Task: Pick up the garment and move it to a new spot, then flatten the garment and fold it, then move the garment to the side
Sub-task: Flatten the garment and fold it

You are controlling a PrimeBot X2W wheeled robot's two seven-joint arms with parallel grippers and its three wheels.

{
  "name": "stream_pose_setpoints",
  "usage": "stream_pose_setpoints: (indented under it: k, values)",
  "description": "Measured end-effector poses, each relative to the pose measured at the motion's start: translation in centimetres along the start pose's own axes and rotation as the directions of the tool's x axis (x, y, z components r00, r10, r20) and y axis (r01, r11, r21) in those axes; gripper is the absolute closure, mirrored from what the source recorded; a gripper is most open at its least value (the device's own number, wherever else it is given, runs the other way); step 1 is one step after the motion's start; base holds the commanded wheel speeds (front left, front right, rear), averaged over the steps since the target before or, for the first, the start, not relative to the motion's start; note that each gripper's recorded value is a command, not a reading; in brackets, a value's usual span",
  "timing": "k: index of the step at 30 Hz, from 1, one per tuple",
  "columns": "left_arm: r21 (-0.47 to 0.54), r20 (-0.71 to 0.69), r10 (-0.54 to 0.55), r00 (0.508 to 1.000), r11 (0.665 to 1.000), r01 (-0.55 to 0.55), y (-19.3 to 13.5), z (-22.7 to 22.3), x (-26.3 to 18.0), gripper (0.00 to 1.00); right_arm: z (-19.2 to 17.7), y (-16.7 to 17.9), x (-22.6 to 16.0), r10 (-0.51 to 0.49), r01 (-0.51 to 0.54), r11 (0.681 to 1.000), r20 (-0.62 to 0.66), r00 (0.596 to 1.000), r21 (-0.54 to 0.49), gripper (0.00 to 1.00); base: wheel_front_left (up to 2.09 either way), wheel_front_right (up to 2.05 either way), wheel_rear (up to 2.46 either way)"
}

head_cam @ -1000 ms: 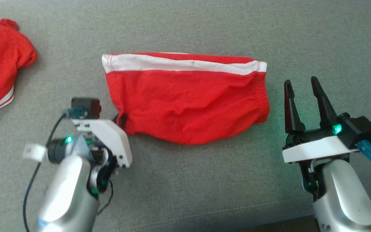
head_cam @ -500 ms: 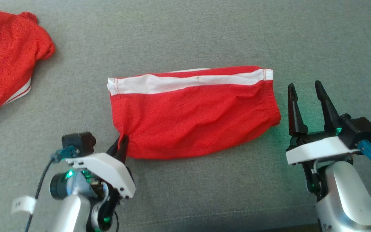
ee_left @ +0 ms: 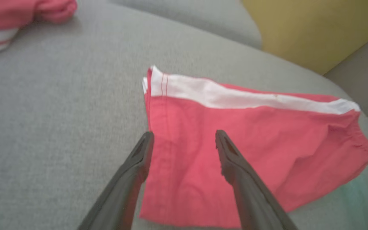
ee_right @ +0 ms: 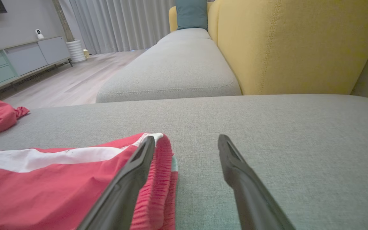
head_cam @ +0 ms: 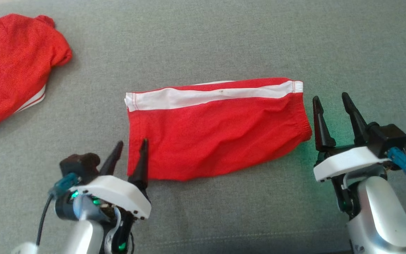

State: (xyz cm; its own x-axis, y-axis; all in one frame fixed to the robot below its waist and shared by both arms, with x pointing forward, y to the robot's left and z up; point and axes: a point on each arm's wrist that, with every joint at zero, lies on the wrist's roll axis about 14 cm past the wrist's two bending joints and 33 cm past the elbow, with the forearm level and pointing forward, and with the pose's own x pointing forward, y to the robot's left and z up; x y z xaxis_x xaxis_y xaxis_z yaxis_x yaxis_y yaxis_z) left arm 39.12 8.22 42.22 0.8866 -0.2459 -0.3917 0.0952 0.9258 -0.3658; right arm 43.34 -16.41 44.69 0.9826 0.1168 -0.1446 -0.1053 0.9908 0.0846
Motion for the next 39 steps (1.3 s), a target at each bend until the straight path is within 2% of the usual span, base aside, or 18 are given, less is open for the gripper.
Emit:
stream_pose_setpoints:
  k: [7,13,21,26,32,33,35,37,38,39]
  values:
    - [0.035,0.24,-0.036,0.97,0.999,0.028,-0.6,4.2,-1.1,0.0,-0.4,0.7,-0.2,0.017,-0.018,1.0,-0.07,0.997,-0.014,0.0,0.0,0.0,0.0]
    - [0.069,0.389,-0.036,0.92,0.998,0.01,-0.5,6.9,-2.6,0.0,-2.9,1.6,-1.5,0.041,-0.044,0.999,-0.23,0.972,-0.01,0.0,0.0,0.0,0.0]
    - [0.052,0.389,0.037,0.921,0.997,-0.062,1.5,5.7,-4.3,0.0,-6.0,1.3,-1.8,0.067,-0.066,0.998,-0.447,0.892,0.018,0.0,0.0,0.0,0.0]
    - [0.043,0.401,0.066,0.914,0.995,-0.091,2.3,5.8,-4.7,0.0,-6.2,1.4,-0.4,0.1,-0.082,0.995,-0.529,0.843,0.057,0.0,0.0,0.0,0.0]
    - [0.034,0.39,0.094,0.916,0.993,-0.117,3.2,5.3,-4.9,0.0,-7.9,1.8,-0.3,0.144,-0.086,0.989,-0.629,0.764,0.122,0.0,0.0,0.0,0.0]
    - [0.033,0.389,0.098,0.916,0.992,-0.12,3.3,5.2,-4.8,0.0,-8.0,1.7,-0.2,0.147,-0.086,0.988,-0.638,0.756,0.125,0.12,0.0,0.0,0.0]
    - [0.026,0.39,0.104,0.915,0.992,-0.123,3.5,5.2,-4.8,0.0,-7.9,1.6,0.1,0.151,-0.088,0.988,-0.646,0.748,0.13,0.46,0.0,0.0,0.0]
    - [0.027,0.393,0.104,0.914,0.992,-0.125,3.5,5.3,-4.7,0.0,-7.9,1.9,0.2,0.167,-0.088,0.985,-0.655,0.737,0.151,0.63,0.0,0.0,0.0]
    - [0.027,0.394,0.104,0.913,0.992,-0.125,3.5,5.3,-4.8,0.0,-7.9,2.1,0.2,0.175,-0.092,0.983,-0.658,0.732,0.159,0.63,0.0,0.0,0.0]
    - [0.027,0.393,0.105,0.914,0.992,-0.126,3.5,5.3,-4.7,0.0,-8.0,2.1,0.1,0.178,-0.094,0.983,-0.659,0.731,0.161,0.7,0.0,0.0,0.0]
